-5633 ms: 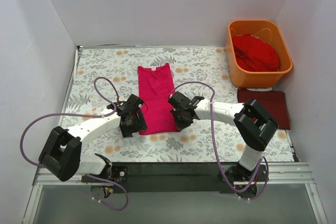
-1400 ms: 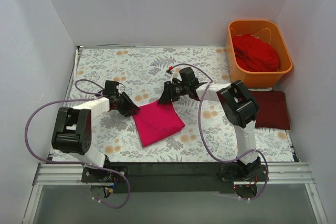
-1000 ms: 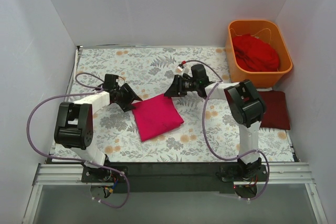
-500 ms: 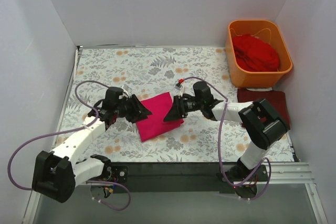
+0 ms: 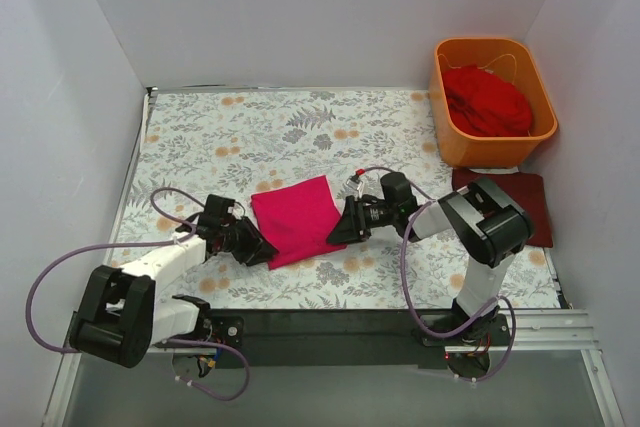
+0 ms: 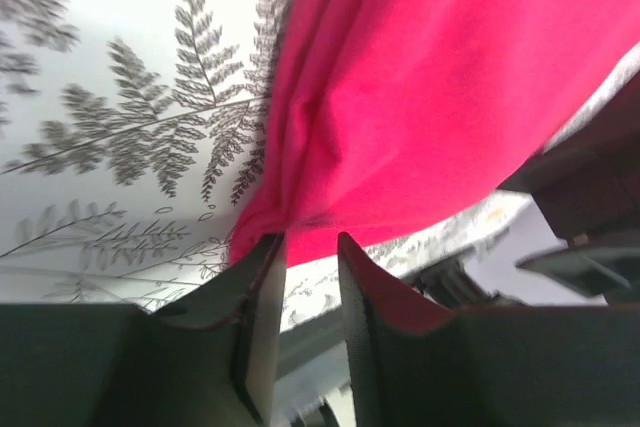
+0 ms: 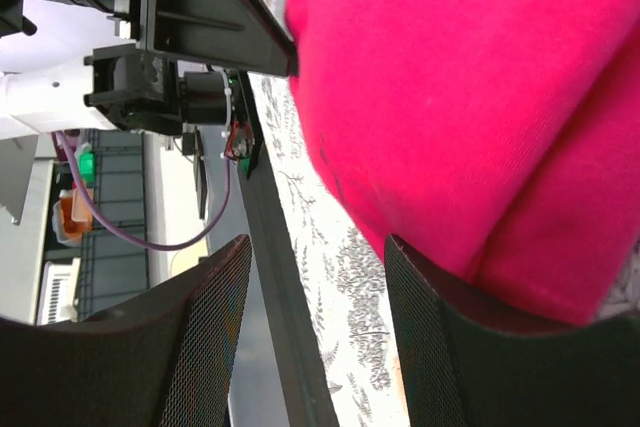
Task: Fold and stack the t-shirts
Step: Fold the tshirt
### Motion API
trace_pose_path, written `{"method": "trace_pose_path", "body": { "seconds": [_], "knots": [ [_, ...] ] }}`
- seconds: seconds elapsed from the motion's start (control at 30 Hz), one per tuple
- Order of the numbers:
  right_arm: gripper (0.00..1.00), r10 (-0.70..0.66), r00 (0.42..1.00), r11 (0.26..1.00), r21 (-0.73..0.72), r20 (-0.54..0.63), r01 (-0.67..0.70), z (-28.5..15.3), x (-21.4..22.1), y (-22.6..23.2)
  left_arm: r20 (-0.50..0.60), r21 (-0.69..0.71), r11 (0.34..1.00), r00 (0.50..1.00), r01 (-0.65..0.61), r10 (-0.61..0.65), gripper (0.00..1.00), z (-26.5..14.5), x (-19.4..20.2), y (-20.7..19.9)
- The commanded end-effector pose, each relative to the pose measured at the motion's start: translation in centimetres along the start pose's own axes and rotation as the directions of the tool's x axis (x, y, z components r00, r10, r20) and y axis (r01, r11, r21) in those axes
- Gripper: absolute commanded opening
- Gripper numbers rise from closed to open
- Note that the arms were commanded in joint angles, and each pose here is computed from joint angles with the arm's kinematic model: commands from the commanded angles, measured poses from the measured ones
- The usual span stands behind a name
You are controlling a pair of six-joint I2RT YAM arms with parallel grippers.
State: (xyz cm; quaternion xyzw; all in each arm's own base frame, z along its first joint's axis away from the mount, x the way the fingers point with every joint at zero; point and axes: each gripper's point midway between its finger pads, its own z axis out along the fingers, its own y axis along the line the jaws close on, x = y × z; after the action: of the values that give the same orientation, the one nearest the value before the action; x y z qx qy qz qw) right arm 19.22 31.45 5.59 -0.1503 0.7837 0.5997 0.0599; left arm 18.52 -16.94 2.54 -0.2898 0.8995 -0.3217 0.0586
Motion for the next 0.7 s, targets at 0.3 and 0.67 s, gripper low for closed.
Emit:
{"method": "trace_pose_path", "body": {
  "seconds": [0.3,0.67],
  "knots": [
    [0.63,-0.163,0.985,0.973,-0.158,0.063,0.171,5.5,-4.0,11.0,0.549,-0.154,0.952,0.778,-0.266,0.306,0.66,-11.1,-9.9,-6.5],
    [0.64,0.107,0.993,0.99,-0.096,0.056,-0.102,9.6,-1.7,1.6,0.737,-0.253,0.921,0.559,-0.296,0.382,0.89,-15.1,-12.8,-5.7]
  ]
}}
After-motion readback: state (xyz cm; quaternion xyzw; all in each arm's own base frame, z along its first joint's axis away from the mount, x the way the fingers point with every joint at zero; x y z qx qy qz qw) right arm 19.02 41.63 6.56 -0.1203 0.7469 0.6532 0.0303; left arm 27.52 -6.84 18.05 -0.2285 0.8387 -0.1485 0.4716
